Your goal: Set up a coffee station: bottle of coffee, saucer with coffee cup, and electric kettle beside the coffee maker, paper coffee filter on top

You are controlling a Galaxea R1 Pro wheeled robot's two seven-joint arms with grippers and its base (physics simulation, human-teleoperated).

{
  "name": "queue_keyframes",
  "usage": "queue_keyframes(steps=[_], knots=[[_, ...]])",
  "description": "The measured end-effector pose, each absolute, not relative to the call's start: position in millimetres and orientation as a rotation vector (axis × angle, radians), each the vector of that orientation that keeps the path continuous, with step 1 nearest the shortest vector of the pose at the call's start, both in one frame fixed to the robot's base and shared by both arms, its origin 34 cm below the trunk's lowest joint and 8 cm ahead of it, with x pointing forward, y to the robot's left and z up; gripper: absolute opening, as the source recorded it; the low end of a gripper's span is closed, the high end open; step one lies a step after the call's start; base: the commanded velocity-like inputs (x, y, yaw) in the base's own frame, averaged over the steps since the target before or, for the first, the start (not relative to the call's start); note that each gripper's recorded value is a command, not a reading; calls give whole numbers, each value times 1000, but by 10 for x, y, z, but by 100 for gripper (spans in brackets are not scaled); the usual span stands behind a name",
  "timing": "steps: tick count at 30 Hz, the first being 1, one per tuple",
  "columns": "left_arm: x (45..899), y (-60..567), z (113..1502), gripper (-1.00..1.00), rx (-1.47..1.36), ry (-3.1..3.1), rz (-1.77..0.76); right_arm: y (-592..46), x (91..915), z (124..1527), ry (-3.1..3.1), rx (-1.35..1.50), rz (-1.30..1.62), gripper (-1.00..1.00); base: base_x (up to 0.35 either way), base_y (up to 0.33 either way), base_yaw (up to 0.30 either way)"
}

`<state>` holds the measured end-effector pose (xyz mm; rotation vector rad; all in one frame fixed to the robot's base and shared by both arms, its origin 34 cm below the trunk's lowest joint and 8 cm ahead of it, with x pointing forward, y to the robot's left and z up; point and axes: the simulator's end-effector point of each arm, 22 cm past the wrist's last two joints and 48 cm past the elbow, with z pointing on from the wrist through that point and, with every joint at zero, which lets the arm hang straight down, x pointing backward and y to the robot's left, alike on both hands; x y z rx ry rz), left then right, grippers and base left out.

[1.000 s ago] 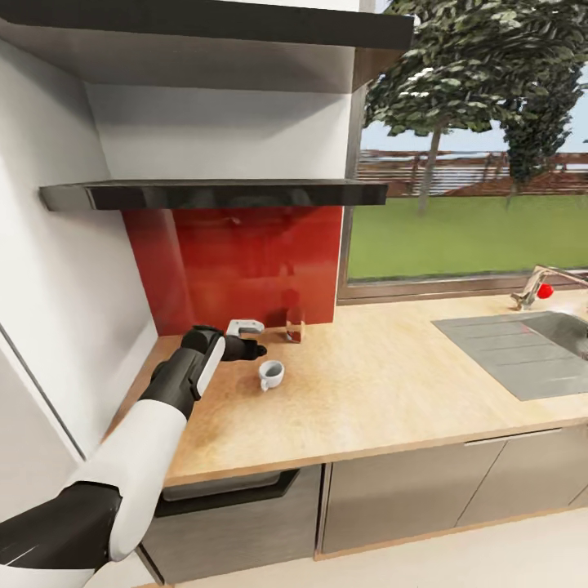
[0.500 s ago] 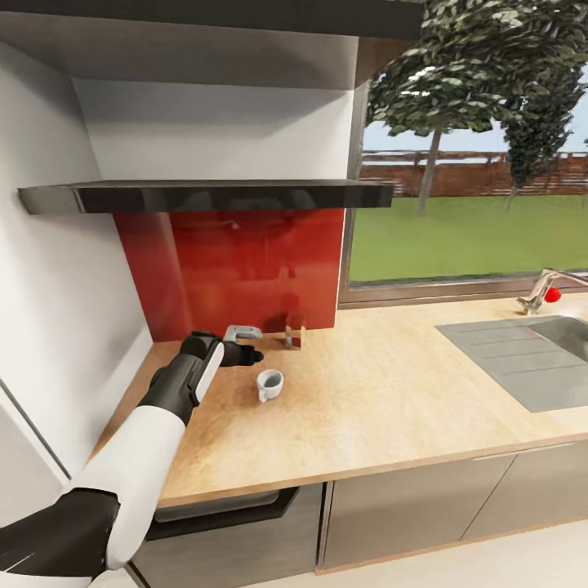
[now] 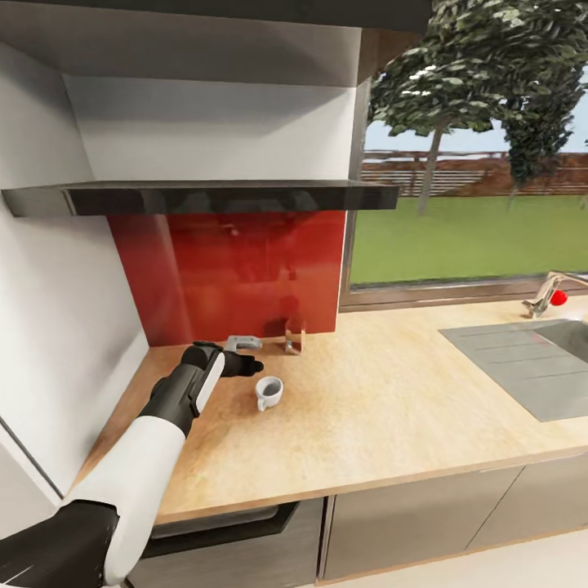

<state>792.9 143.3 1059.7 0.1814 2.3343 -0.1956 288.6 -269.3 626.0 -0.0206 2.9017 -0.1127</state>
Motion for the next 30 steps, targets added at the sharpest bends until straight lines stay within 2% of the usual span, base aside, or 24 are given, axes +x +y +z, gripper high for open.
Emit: queue_keyframes(steps=[8,14,30], knots=[[7907,1435,10554,100,181,2341,-196,-2690,2884,6260,2902,-21,-112,100,24,0,0],[7888,1430,10492,100,178,2333,-200,-2689,2885,6260,2902,-21,-112,100,149,0,0],[7797,1386,10336,100,175,2351,-219,-2690,2887,6260,2902,-21,-112,100,13,0,0]])
